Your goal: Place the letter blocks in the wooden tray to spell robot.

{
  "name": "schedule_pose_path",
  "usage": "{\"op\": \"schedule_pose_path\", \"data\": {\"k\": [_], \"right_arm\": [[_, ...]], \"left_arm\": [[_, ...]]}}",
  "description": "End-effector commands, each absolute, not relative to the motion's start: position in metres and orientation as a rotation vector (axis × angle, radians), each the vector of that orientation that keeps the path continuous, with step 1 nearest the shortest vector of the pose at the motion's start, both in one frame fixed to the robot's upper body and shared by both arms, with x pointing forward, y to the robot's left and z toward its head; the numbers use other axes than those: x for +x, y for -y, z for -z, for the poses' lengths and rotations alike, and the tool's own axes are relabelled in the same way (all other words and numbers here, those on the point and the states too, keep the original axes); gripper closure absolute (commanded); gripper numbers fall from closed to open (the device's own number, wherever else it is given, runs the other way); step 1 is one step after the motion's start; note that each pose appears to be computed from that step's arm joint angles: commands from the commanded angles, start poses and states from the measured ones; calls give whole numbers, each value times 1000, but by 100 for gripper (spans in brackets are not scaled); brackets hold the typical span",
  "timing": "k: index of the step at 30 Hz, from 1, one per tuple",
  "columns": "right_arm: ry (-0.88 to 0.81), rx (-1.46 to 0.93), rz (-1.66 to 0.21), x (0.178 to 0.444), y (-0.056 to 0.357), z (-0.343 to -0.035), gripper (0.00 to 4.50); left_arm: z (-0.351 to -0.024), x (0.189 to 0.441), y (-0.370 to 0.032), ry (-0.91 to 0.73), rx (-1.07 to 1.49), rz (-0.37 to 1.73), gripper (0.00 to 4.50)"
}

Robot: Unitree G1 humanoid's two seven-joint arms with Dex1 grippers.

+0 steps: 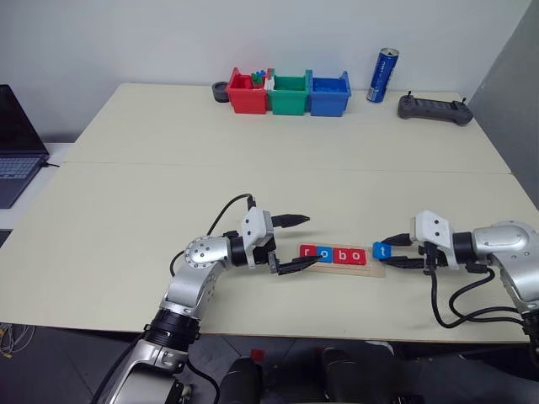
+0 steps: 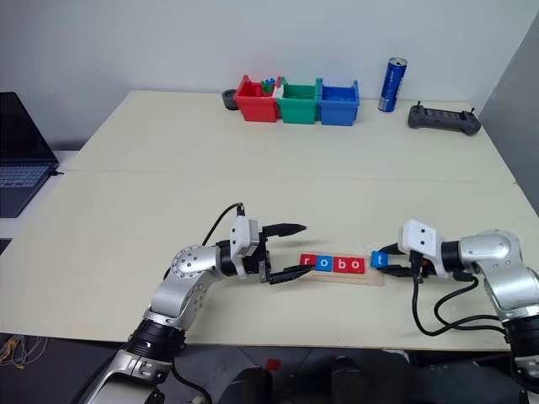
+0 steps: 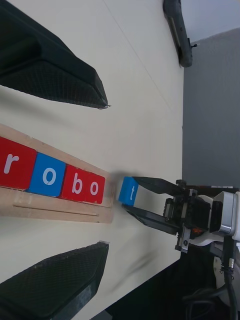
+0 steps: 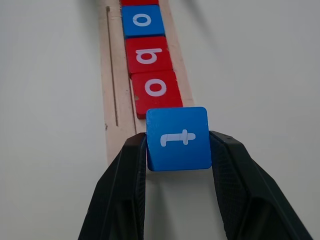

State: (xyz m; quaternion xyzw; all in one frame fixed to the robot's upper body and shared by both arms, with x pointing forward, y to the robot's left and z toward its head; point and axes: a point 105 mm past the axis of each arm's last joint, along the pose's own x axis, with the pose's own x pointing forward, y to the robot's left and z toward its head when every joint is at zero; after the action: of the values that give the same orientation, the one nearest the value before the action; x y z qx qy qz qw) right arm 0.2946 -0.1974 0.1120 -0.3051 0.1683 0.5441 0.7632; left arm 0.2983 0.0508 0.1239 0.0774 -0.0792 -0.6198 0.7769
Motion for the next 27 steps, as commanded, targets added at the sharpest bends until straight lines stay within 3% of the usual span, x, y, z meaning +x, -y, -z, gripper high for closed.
{"op": "schedule_pose_path", "data": {"k": [1,27], "right_arm": [[-336,-691,-1207,295,190,-121,305],[-383,-715,-1231,301,195,-112,305]], "left_arm": [[-134,297,-48,219,175,1343,0],[-134,297,-52,210,181,1325,0]]}}
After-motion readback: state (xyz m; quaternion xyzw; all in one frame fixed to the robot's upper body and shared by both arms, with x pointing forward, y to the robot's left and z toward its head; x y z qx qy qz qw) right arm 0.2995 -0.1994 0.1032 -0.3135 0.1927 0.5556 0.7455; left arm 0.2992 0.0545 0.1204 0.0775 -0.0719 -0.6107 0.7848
